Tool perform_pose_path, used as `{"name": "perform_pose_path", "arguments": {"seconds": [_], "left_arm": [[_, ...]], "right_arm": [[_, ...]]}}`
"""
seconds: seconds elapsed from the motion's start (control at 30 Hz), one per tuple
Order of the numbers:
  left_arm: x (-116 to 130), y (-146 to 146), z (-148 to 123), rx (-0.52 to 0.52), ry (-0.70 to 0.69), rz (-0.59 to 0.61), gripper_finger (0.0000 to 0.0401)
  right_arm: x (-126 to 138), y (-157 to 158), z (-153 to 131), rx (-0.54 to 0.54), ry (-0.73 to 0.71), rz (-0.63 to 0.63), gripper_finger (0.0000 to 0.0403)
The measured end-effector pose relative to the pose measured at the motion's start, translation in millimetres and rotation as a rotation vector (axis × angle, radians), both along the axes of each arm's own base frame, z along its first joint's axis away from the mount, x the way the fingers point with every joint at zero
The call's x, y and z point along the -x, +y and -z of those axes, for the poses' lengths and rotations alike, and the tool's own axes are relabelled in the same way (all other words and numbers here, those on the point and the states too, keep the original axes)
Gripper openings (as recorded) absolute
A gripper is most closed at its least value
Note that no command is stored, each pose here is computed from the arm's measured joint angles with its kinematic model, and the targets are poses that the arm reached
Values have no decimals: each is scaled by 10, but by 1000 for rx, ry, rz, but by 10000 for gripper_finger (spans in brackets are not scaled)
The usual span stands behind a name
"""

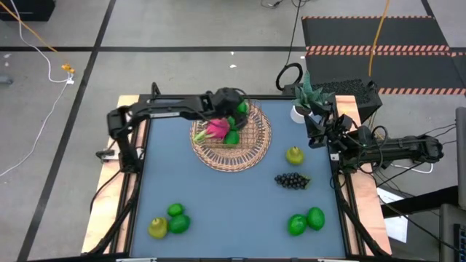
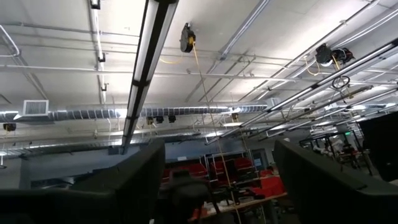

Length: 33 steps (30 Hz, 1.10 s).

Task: Build produce basket
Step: Put the green lime into the gold wire basket, then put the black grapes into the gold wire basket

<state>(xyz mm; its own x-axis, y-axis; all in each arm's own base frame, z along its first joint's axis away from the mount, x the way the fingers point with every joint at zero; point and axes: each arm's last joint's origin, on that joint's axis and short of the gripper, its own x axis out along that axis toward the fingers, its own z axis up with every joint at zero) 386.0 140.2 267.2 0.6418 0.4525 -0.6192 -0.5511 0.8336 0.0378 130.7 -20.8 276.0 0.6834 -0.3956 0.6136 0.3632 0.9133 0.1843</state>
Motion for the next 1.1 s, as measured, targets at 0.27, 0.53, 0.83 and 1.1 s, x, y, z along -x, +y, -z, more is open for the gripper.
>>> {"name": "perform_pose_path", "arguments": {"seconds": [0.27, 0.53, 0.83, 1.1], "left_arm": [[-138, 22, 366, 35, 81, 14, 308], [-191, 40, 554, -13, 167, 82, 363], [-232, 39, 659, -10, 183, 90, 390], [-278, -17, 579, -39, 127, 108, 369]], "right_arm": [[0, 0, 0, -5, -3, -5, 297], [-1, 0, 0, -6, -3, -4, 297], [0, 0, 0, -6, -3, -4, 297], [0, 0, 0, -6, -3, -4, 297]]}}
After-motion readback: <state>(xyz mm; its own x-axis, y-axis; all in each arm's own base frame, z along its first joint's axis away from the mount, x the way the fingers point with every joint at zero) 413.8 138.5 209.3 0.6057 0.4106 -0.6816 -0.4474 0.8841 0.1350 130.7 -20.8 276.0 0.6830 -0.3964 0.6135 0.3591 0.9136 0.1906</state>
